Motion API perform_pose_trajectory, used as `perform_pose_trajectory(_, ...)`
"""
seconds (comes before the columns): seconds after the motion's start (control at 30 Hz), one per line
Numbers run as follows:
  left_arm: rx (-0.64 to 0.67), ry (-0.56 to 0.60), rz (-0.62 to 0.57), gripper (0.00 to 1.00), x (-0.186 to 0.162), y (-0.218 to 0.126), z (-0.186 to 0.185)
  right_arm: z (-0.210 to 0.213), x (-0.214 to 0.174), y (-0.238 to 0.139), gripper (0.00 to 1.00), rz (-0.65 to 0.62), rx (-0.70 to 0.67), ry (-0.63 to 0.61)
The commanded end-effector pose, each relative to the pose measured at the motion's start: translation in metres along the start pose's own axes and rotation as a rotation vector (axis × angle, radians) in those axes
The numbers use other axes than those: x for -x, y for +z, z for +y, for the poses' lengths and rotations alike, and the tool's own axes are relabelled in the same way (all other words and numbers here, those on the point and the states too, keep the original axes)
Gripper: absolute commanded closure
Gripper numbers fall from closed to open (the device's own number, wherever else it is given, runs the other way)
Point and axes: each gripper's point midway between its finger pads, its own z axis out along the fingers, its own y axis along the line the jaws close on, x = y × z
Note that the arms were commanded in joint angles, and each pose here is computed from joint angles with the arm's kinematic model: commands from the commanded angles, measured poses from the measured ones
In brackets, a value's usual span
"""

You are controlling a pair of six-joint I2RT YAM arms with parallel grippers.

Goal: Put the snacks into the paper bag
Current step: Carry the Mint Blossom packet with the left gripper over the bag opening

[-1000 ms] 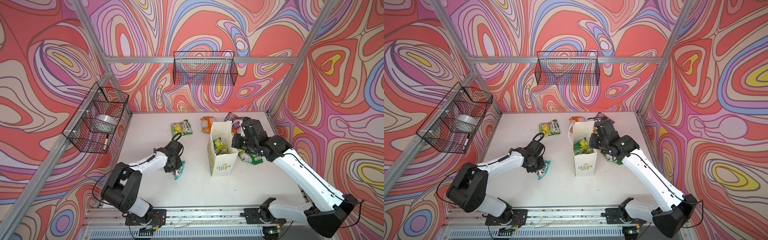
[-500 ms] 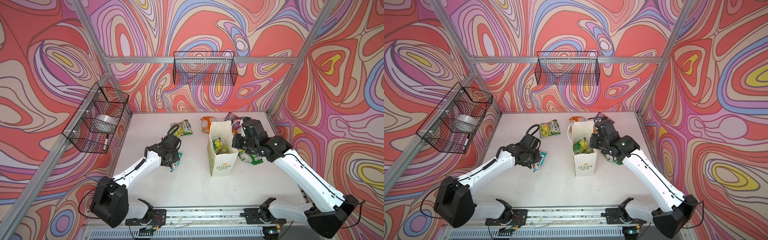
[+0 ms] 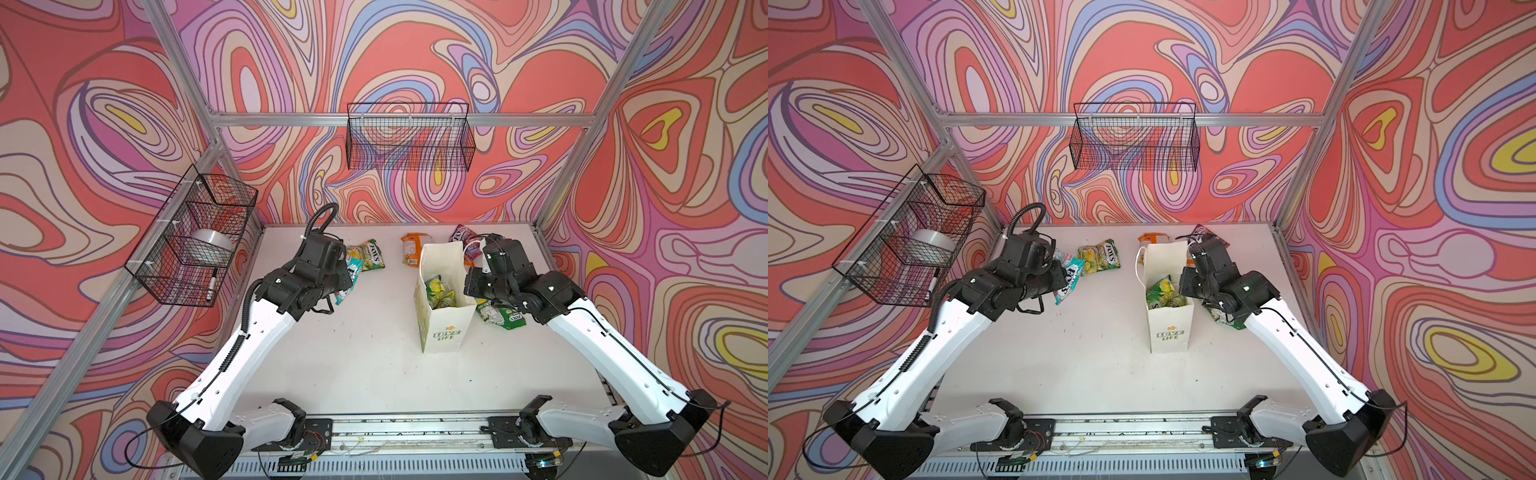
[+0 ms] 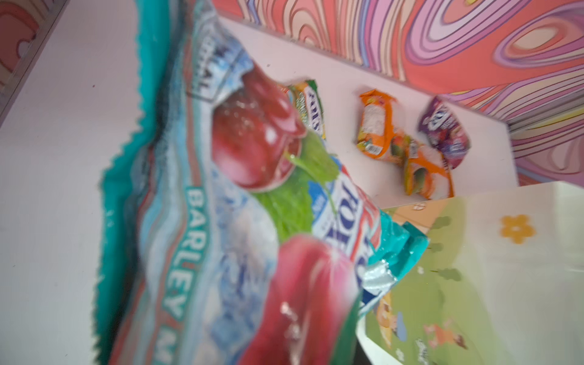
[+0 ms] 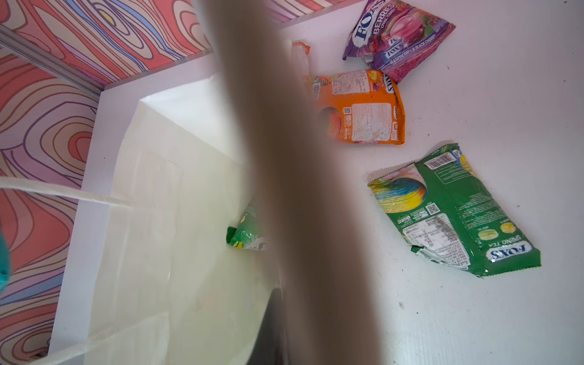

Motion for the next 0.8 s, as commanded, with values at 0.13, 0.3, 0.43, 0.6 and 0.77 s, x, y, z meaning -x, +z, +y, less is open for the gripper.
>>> perform_pose_trajectory(0.13, -0.285, -0.009, -0.116, 0.83, 0.057, -0.059, -0.069, 0.004, 0.004, 0.0, 1.0, -0.012, 0.006, -0.011)
perform_pose_trajectory(0.3, -0.452, 0.059, -0.171, 0.84, 0.073, -0.09, -0.134, 0.004, 0.005, -0.001, 1.0, -0.015, 0.007, -0.006)
perform_pose_trajectory(0.43, -0.581, 0.13, -0.175, 0.84, 0.065, -0.107, -0.192, 0.004, 0.003, 0.0, 1.0, -0.009, 0.01, -0.001)
perform_pose_trajectory(0.6, -0.686, 0.186, -0.107, 0.84, 0.035, -0.106, -0.248, 0.007, 0.004, -0.001, 1.0, -0.01, 0.023, 0.004)
perform_pose_trajectory(0.77, -0.719, 0.199, -0.035, 0.84, 0.008, -0.083, -0.277, 0.007, 0.004, -0.002, 1.0, -0.01, 0.022, 0.002)
